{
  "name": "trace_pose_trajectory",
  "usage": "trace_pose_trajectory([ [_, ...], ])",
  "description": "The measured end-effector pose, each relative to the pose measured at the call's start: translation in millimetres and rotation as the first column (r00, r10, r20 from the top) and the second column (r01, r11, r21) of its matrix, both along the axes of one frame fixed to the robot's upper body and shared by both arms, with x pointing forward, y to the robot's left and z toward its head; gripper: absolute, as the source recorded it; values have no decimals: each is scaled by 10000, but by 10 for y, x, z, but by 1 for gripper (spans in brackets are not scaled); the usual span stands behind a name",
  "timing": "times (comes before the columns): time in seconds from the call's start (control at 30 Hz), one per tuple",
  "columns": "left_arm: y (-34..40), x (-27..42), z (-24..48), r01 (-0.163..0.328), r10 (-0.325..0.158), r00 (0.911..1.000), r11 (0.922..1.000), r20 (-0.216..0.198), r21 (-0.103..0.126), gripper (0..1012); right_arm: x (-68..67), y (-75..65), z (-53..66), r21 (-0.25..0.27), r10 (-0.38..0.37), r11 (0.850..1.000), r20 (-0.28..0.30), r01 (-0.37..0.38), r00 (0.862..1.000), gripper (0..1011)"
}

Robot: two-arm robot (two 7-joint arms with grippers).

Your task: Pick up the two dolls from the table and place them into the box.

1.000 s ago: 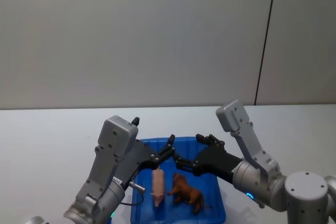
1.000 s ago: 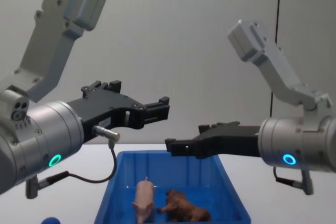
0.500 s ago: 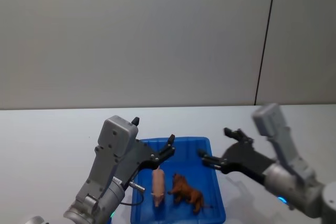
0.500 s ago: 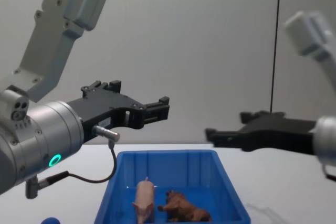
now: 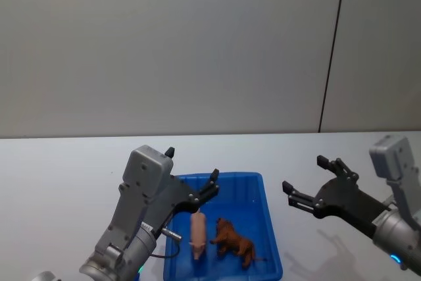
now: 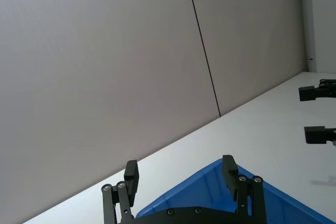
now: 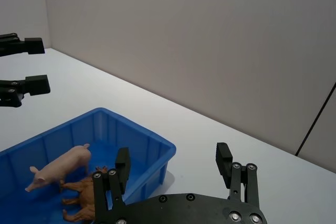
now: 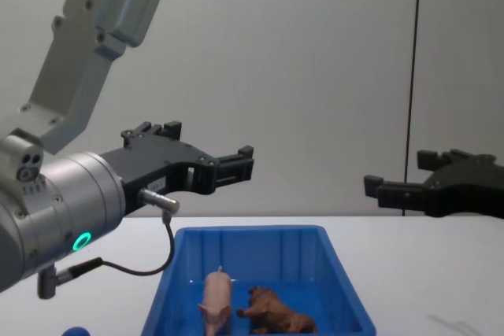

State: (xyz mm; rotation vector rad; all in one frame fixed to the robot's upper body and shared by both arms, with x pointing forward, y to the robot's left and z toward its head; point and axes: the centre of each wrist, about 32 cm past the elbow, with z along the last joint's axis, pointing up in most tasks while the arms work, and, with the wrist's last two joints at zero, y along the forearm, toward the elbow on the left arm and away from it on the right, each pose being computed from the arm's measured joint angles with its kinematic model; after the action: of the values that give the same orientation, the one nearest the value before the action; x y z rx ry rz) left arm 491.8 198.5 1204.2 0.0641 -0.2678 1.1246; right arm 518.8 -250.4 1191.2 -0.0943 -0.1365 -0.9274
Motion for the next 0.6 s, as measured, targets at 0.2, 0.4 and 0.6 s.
trace_pose_trajectory([
  [0.2, 13, -35, 4, -215, 216, 9997, 9997, -77, 139, 1001, -37, -62, 4, 38, -56, 10000, 119, 56, 9999, 1001],
  [0.4, 49, -126, -2, -673, 682, 9972, 9973, -318, 295, 1001, -64, -109, 8, 62, -98, 9999, 207, 97, 9997, 1001],
  [0.6, 102, -264, -32, -1240, 1264, 9896, 9916, -694, 368, 1001, -81, -135, 10, 76, -121, 9999, 255, 120, 9996, 1001],
])
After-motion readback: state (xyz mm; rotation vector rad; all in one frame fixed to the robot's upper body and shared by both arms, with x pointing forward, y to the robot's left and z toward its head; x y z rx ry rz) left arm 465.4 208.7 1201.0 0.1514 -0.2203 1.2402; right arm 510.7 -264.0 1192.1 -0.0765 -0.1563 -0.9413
